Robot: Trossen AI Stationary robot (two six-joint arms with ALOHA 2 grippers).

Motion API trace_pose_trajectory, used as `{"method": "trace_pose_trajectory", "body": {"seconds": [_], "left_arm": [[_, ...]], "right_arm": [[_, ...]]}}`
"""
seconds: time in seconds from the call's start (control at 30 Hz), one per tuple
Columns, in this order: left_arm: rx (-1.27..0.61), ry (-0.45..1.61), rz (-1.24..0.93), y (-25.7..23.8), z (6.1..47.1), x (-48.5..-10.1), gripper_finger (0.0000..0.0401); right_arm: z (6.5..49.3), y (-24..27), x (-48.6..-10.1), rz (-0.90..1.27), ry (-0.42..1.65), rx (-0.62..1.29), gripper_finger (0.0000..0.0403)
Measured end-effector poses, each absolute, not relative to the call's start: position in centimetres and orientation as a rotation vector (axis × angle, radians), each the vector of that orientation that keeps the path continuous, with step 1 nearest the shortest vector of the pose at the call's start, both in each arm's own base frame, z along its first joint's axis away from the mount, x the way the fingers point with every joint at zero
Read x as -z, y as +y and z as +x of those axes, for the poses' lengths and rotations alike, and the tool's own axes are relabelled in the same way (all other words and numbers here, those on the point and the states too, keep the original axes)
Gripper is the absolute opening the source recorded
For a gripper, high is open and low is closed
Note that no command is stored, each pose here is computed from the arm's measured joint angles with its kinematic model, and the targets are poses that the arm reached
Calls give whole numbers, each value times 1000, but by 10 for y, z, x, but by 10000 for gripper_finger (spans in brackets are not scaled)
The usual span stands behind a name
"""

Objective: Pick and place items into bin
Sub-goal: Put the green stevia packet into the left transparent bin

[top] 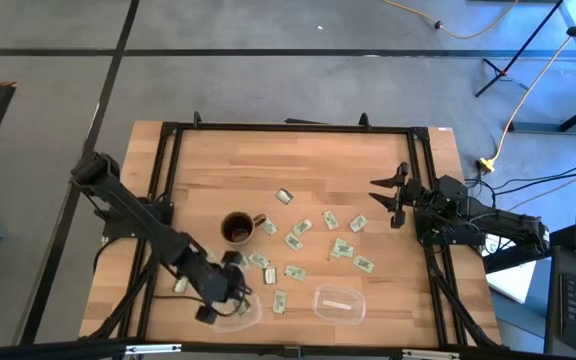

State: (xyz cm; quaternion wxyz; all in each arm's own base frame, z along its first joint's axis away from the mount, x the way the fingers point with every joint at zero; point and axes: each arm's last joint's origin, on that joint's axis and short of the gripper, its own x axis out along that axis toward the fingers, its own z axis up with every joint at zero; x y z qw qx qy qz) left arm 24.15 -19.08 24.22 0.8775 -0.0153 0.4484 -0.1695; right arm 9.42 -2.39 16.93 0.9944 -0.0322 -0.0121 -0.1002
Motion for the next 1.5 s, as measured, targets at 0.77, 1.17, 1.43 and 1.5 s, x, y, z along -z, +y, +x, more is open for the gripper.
{"method": "trace_pose_trajectory", "body": {"seconds": [0.77,1.17,1.43,1.5], "left_arm": [[150,1351,-34,-224,275,-185,3],[-6,1357,-190,-224,276,-181,8],[-89,1368,-313,-224,276,-181,10],[-104,1369,-340,-224,276,-181,16]], "right_arm": [[94,-24,-169,-67,-24,200,171],[94,-24,-169,-67,-24,199,171],[94,-24,-169,-70,-24,199,171],[94,-24,-169,-68,-24,199,171]]}}
